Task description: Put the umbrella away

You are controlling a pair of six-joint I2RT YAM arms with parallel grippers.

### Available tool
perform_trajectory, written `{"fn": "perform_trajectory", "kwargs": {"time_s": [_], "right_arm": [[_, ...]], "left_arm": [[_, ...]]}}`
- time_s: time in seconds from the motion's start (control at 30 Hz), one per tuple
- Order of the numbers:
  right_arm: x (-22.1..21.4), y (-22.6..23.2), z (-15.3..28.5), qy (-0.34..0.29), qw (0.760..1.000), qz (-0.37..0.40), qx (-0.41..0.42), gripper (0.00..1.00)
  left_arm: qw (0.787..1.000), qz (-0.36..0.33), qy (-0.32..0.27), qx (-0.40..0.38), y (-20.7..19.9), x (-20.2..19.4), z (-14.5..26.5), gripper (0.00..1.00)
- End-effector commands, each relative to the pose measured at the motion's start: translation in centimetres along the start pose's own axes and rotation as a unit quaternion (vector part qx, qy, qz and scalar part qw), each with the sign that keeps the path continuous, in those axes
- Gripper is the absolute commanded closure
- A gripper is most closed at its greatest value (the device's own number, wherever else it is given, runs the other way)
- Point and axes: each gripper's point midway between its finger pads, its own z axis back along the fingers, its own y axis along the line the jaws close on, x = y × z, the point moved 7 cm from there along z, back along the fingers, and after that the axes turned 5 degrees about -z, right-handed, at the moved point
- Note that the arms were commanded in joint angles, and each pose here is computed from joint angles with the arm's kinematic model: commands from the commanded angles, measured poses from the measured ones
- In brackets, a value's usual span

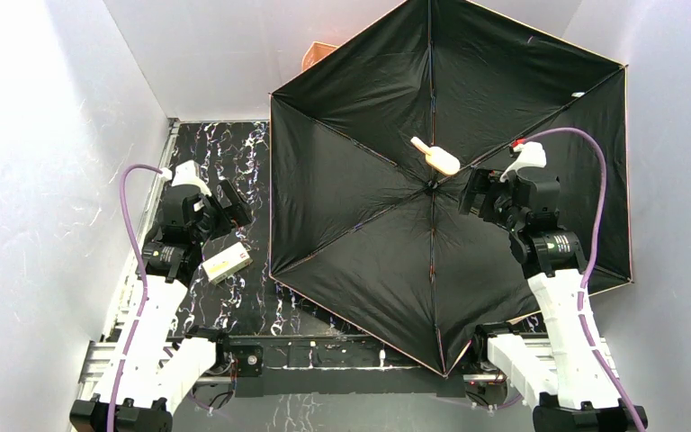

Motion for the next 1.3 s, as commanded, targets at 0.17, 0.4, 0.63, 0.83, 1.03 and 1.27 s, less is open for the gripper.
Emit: {"fn": "perform_trajectory", "kwargs": {"time_s": [0.17, 0.4, 0.63, 0.83, 1.03, 1.27], "right_arm": [[3.8, 1.7, 1.1, -0.072, 0.994, 0.031, 0.073, 0.02], [4.4, 2.9, 1.6, -0.089, 0.986, 0.048, 0.13, 0.02], [3.6, 2.7, 0.6, -0.065, 0.991, 0.025, 0.118, 0.01], [3.3, 3.3, 0.2, -0.039, 0.99, -0.014, 0.132, 0.01], [2.3, 1.9, -0.6, -0.02, 0.993, -0.112, 0.038, 0.01], [2.3, 3.6, -2.1, 0.003, 0.976, -0.204, 0.081, 0.01]], "left_arm": [[0.998, -0.014, -0.026, -0.051, -1.0, 1.8, 0.8, 0.02], [0.998, -0.016, -0.032, -0.046, -0.9, 2.1, 0.9, 0.02], [0.998, -0.016, -0.036, -0.049, -1.0, 2.3, 1.0, 0.02], [0.998, -0.023, -0.036, -0.056, -1.1, 2.2, 0.9, 0.02], [0.998, -0.015, -0.03, -0.047, -1.0, 2.3, 0.5, 0.02], [0.994, -0.028, -0.026, -0.098, -1.9, 1.9, 1.0, 0.02]]}}
